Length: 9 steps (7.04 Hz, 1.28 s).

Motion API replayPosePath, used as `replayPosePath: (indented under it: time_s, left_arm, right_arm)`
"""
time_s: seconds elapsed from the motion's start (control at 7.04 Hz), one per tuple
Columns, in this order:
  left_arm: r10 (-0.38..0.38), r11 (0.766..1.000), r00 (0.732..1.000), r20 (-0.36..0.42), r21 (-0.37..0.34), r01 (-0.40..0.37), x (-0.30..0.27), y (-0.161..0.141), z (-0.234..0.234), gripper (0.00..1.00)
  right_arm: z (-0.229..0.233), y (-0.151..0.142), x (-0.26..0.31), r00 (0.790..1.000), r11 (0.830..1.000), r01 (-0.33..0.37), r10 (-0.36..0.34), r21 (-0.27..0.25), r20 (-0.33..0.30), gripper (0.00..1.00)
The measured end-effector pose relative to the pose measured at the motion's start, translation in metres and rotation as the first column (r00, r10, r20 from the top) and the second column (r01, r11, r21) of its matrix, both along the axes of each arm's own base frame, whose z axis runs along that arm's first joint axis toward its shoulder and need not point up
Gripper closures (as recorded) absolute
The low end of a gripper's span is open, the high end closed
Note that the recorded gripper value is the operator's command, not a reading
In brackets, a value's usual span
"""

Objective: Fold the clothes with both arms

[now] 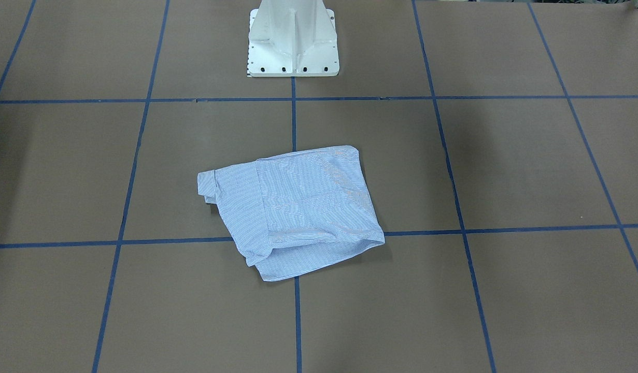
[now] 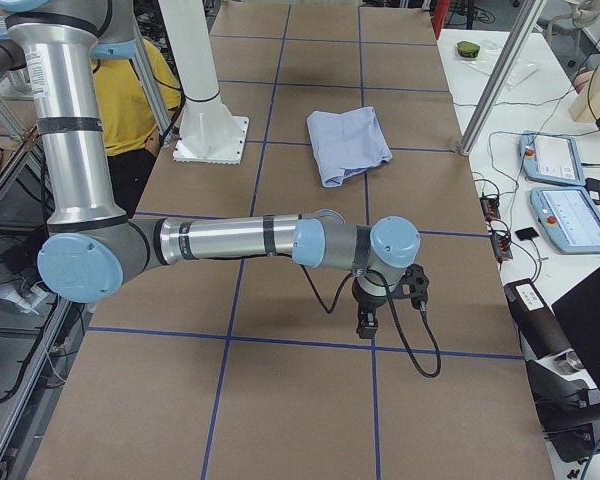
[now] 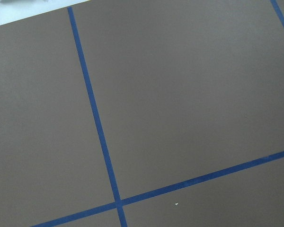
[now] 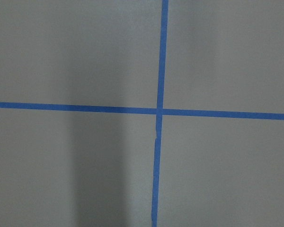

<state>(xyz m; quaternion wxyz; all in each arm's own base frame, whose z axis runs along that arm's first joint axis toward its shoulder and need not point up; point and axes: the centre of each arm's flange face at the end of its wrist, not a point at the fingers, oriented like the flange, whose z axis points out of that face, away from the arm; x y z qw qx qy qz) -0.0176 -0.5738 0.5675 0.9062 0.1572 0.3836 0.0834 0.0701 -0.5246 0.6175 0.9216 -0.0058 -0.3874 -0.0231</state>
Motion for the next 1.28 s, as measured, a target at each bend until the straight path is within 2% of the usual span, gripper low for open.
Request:
replayPosePath:
  time_s: [0.28, 0.71, 1.14, 1.28]
  left_arm:
    - [0.0, 1.0, 1.0, -0.002, -0.005, 0.0, 0.0, 0.001, 0.002, 0.0]
    - [0.001, 1.0, 1.0, -0.003, -0.009, -0.001, -0.002, 0.009, 0.009, 0.0]
    - [0.0, 1.0, 1.0, -0.005, 0.022, 0.0, -0.002, 0.02, 0.001, 0.0]
    - [0.0, 1.0, 1.0, -0.006, 0.027, 0.0, -0.003, 0.023, -0.001, 0.0]
  right_arm:
    - [0.003, 0.009, -0.004, 1.0, 1.0, 0.008, -0.008, 0.025, -0.001, 0.0]
    - [-0.008, 0.001, -0.021, 0.999, 0.997, 0.041, -0.041, 0.065, -0.001, 0.0]
    - [-0.018, -0.001, -0.027, 0.998, 0.989, 0.052, -0.056, 0.138, 0.024, 0.0]
    - [-0.018, 0.0, -0.027, 0.998, 0.988, 0.053, -0.057, 0.145, 0.025, 0.0]
